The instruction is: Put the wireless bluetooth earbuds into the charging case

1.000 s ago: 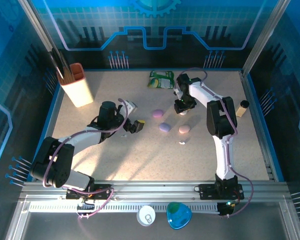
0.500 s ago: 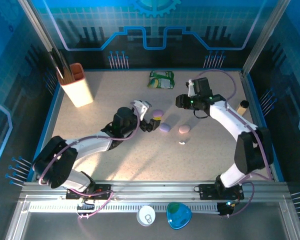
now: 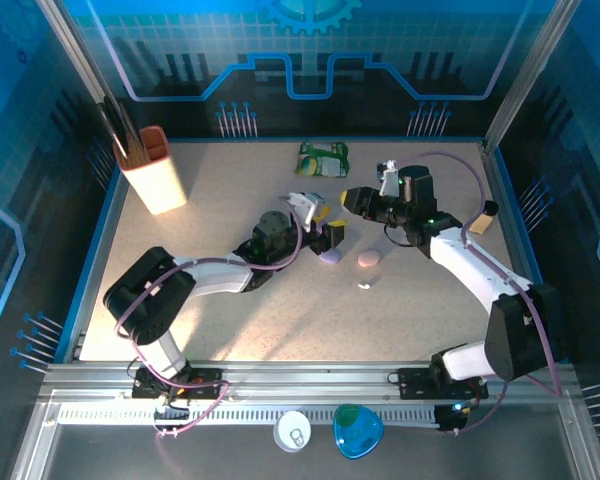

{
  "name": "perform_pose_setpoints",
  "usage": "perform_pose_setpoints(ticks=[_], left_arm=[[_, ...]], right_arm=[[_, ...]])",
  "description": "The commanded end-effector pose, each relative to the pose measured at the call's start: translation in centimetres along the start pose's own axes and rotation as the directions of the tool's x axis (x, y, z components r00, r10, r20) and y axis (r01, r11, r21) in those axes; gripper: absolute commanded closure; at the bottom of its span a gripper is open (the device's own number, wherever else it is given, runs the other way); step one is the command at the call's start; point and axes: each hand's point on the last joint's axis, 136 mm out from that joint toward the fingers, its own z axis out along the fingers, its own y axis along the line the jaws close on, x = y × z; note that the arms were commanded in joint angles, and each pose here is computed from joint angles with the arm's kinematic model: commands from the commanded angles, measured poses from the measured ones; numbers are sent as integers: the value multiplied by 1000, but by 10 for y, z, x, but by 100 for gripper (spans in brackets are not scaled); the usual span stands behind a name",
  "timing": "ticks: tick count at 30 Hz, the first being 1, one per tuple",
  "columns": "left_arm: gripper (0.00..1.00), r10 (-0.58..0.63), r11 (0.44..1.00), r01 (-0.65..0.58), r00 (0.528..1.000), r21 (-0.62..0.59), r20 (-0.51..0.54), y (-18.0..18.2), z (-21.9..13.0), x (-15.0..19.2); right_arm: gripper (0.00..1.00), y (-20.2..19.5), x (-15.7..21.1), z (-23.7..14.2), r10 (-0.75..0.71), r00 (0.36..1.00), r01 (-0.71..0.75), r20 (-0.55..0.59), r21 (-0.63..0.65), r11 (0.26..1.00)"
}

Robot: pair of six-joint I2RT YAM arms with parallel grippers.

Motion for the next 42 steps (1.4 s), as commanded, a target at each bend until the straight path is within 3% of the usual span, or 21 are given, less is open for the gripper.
perform_pose_setpoints(ticks=[1,9,24,27,31,35,38,42], left_arm=[[36,-53,995,44,994,94,96,-20,6,-28],[47,-31,986,7,989,164,146,-30,9,-32],[64,24,987,-46,989,151,146,-29,15,-36],[63,22,988,-44,989,150,147,-29,16,-37],[50,20,989,-39,991,141,136,-26,17,-34],[49,17,991,-34,991,128,134,-24,16,-32],[57,16,992,-32,991,120,133,-22,15,-31],[79,23,990,-42,990,131,138,-25,13,-33]], right_arm=[[58,26,0,-5,-7,1000,8,5,-109,994],[59,30,8,-8,15,1000,-17,-19,-145,989],[59,29,24,-7,-4,996,-11,-91,-159,987],[59,29,30,-7,-12,993,-8,-114,-171,985],[59,27,33,-7,-7,992,-14,-124,-170,985],[59,25,31,-9,-7,994,-10,-108,-156,988],[60,22,29,-11,-1,995,-13,-96,-150,989],[59,22,34,-10,5,993,-25,-121,-162,986]])
